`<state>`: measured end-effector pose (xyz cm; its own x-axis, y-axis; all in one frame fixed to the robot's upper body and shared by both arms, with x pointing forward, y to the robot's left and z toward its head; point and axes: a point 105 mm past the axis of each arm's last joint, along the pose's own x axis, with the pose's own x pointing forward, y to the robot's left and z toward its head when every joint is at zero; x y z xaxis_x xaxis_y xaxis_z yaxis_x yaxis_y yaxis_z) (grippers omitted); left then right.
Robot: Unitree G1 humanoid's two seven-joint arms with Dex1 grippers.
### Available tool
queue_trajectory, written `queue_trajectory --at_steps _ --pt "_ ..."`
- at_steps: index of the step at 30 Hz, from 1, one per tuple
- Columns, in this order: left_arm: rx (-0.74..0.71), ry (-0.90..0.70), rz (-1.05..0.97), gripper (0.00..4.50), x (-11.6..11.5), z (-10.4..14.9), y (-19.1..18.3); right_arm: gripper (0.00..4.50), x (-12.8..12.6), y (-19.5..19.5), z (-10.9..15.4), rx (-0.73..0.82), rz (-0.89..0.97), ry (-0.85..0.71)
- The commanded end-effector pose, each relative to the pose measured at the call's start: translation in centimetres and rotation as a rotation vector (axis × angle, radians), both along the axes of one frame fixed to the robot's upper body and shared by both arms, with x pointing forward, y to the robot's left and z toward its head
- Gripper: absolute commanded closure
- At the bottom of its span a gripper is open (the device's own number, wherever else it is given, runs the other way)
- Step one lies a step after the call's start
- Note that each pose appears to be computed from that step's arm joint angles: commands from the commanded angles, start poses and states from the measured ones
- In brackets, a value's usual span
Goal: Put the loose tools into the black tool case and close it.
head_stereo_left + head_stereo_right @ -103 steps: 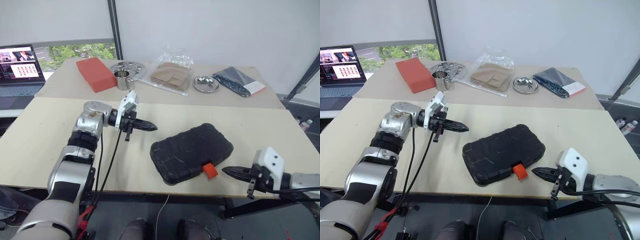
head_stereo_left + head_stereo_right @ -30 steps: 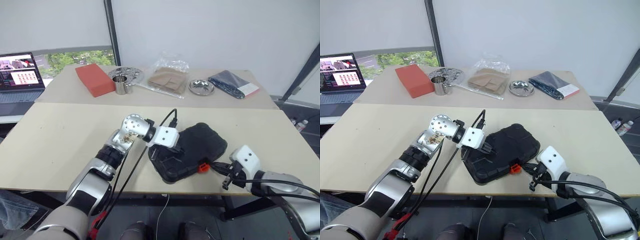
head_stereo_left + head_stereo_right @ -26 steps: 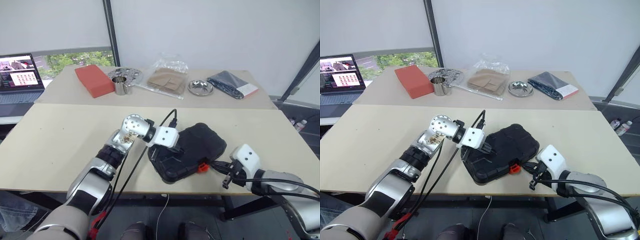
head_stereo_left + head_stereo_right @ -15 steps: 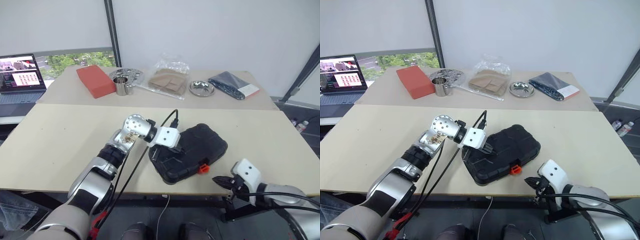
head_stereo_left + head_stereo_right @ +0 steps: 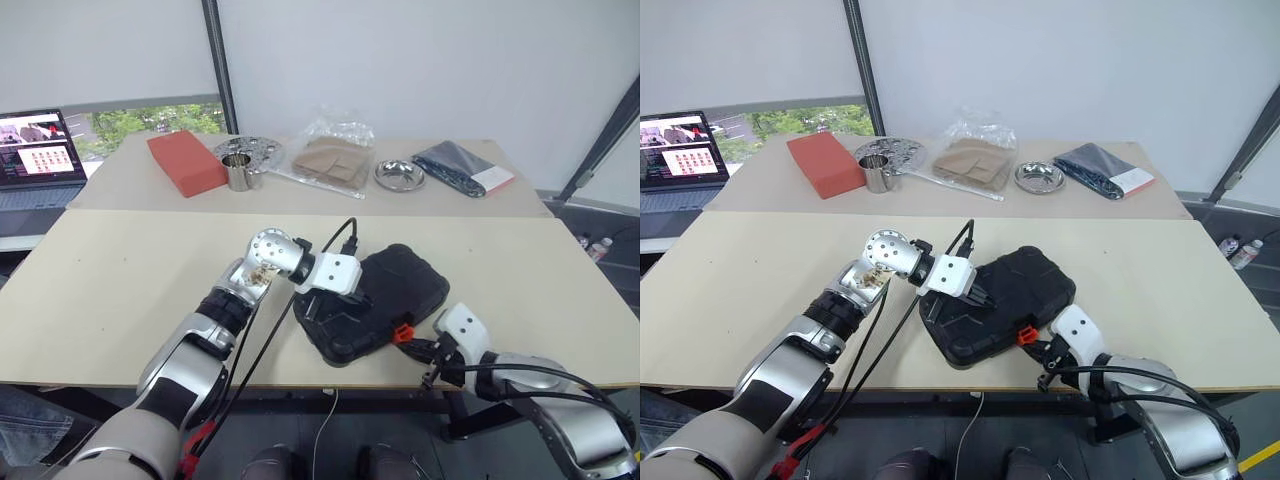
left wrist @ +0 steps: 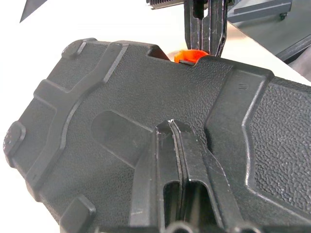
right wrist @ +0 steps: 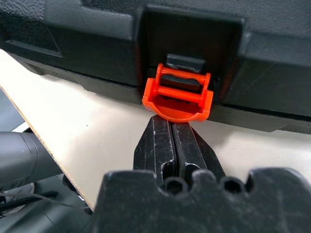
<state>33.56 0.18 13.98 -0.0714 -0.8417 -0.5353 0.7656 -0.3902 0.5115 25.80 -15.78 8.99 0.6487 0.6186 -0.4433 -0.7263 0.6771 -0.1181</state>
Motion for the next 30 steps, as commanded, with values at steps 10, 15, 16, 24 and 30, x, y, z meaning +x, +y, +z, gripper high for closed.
queue_trajectory --at_steps 10,15,16,24,30 --pt "0.195 0.083 0.014 4.46 -0.4 -4.9 1.6 4.5 1.4 1.0 5.3 0.069 -0.007 -0.206" --pt "0.198 0.091 0.019 4.46 -0.4 -5.0 1.9 4.5 1.3 0.9 6.1 0.064 -0.002 -0.225" --pt "0.199 0.092 0.02 4.46 -0.4 -5.0 2.0 4.5 1.4 0.9 6.3 0.064 0.0 -0.231" --pt "0.209 0.092 0.017 4.46 -0.6 -5.6 2.1 4.5 1.9 1.6 7.6 0.063 0.041 -0.254" --pt "0.201 0.088 0.048 4.46 -0.2 -5.6 2.5 4.5 1.7 1.5 6.5 0.036 0.047 -0.221"
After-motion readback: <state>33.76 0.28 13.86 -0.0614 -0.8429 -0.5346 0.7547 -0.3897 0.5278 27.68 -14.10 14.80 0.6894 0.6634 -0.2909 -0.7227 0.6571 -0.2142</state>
